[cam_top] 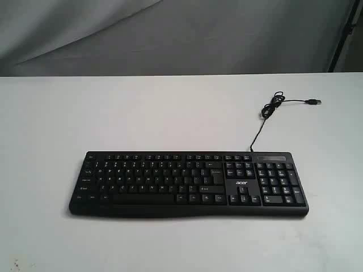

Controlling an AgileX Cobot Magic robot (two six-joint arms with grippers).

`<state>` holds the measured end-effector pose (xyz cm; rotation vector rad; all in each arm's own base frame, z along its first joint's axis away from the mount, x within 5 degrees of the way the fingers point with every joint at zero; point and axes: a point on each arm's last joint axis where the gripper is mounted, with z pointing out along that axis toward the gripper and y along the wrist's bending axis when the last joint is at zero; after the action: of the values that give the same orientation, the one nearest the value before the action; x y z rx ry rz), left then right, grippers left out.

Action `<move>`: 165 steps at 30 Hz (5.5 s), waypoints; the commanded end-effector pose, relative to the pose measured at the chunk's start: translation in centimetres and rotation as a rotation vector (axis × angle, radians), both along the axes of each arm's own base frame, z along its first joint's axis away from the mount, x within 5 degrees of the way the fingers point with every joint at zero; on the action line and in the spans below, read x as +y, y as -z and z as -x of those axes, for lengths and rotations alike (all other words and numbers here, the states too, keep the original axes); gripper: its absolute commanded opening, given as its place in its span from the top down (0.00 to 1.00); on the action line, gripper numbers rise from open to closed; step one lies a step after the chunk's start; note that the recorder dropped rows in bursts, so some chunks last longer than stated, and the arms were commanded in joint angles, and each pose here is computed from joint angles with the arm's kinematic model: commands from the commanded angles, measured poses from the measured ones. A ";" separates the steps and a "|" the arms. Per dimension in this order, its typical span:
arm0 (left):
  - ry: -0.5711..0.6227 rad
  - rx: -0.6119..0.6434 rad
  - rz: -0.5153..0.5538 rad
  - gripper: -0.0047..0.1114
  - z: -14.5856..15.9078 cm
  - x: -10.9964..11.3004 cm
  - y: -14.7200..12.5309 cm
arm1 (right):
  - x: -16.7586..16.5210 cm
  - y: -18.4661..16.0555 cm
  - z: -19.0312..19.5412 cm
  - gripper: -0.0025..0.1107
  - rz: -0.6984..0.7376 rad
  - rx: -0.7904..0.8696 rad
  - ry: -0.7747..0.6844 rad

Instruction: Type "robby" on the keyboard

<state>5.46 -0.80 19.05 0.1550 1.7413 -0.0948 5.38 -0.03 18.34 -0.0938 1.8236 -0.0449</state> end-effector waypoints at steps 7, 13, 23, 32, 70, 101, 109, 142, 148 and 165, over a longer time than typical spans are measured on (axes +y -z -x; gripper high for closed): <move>0.006 -0.005 -0.001 0.96 0.0 0.0 0.1 | 0.0 0.1 0.0 0.98 0.005 -0.002 0.001; 0.006 -0.005 -0.001 0.96 0.0 0.0 0.1 | 0.0 0.1 0.0 0.98 0.005 -0.002 0.001; 0.006 -0.005 -0.001 0.96 0.0 0.0 0.1 | -0.1 0.0 0.0 0.98 0.023 -0.014 -0.001; 0.006 -0.005 -0.001 0.96 0.0 0.0 0.1 | 0.3 -2.9 -0.2 0.98 0.032 -0.332 -0.041; 0.006 -0.005 -0.001 0.96 0.0 0.0 0.1 | -0.7 -27.2 -13.7 0.98 0.078 -0.244 0.159; 0.006 -0.005 -0.001 0.96 0.0 0.0 0.1 | 18.6 -5.3 -29.7 0.98 0.392 0.491 -1.066; 0.006 -0.005 -0.001 0.96 0.0 0.0 0.1 | 24.5 -4.3 -26.7 0.98 0.488 0.430 -1.225; 0.006 -0.005 -0.001 0.96 0.0 0.0 0.1 | 33.4 4.7 -30.0 0.98 0.409 0.444 -1.374; 0.006 -0.005 -0.001 0.96 0.0 0.0 0.1 | 32.9 5.1 -30.5 0.98 0.434 0.506 -1.288; 0.006 -0.005 -0.001 0.96 0.0 0.0 0.1 | 32.5 5.4 -29.9 0.98 0.446 0.579 -1.329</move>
<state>5.46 -0.80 19.05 0.1550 1.7413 -0.0948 35.21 32.66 12.81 -1.7268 1.9263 0.5516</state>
